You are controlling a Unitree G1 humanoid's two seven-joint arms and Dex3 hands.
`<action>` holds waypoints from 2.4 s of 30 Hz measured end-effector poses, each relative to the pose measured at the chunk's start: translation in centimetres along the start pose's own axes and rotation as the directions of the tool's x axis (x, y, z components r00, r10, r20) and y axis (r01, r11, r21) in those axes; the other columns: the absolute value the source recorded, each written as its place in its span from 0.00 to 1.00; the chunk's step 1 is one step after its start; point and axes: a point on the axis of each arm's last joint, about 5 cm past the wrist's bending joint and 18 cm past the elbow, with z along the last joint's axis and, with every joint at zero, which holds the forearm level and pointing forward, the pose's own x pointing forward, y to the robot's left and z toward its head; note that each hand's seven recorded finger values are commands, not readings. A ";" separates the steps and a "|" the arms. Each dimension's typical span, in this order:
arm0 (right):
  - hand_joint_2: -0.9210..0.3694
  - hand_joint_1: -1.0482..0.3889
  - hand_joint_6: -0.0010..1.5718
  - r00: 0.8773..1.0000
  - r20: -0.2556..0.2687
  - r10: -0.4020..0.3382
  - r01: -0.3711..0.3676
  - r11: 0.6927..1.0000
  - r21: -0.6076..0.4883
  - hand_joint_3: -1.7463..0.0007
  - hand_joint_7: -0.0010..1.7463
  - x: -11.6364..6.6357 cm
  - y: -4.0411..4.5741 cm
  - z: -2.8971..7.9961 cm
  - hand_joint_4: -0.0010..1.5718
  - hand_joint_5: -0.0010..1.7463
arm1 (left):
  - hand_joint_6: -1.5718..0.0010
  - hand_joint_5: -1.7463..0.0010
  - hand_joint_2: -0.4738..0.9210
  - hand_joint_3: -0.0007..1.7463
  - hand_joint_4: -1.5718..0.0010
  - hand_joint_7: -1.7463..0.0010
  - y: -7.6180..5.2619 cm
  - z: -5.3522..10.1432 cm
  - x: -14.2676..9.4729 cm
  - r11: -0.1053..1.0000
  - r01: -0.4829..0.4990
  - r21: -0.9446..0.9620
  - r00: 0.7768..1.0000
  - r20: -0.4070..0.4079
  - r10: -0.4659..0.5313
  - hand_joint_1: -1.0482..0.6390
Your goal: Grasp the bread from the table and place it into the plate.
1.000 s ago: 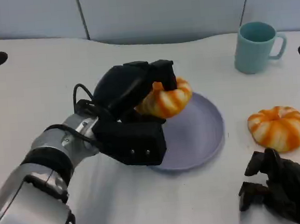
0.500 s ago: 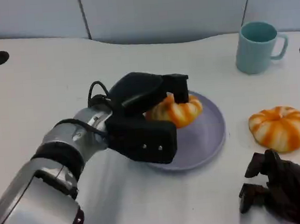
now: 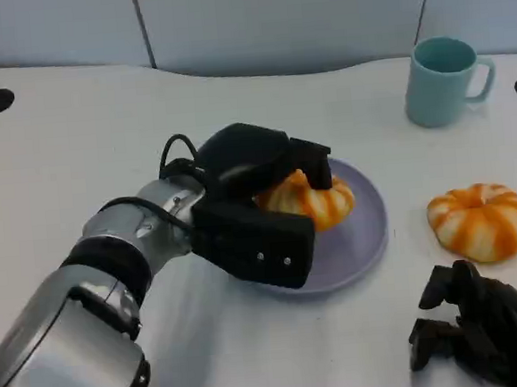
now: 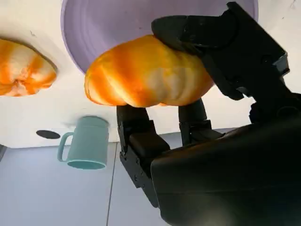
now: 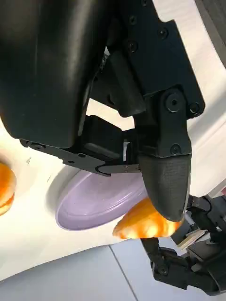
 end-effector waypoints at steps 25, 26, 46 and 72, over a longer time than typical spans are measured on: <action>0.00 0.41 0.73 1.000 0.004 0.006 -0.006 1.000 0.006 0.76 0.59 0.0 -0.08 -0.1 0.80 0.64 | 0.86 0.80 1.00 0.16 0.98 0.98 1.4 -1.0 -0.3 0.985 0.165 -0.038 0.982 -0.087 -0.168 0.15; 0.00 0.41 0.73 1.000 0.004 0.006 -0.006 1.000 0.006 0.76 0.59 0.0 -0.07 -0.1 0.80 0.64 | 0.86 0.80 1.00 0.16 0.99 0.99 1.6 -1.2 -0.6 0.988 0.127 -0.089 0.988 -0.074 -0.134 0.16; 0.00 0.41 0.73 1.000 0.008 0.014 -0.014 1.000 0.005 0.74 0.58 0.1 -0.26 -0.1 0.80 0.64 | 0.77 0.69 1.00 0.11 0.80 0.97 -3.0 -5.4 -8.8 0.341 -0.157 -0.927 0.965 -0.070 0.252 0.24; 0.00 0.41 0.74 1.000 0.007 0.002 -0.002 1.000 0.001 0.75 0.59 0.2 -0.14 -0.1 0.81 0.64 | 0.62 0.21 0.96 0.26 0.57 0.40 -9.4 -0.9 -15.7 -0.380 -0.413 -0.827 0.821 -0.519 0.238 0.41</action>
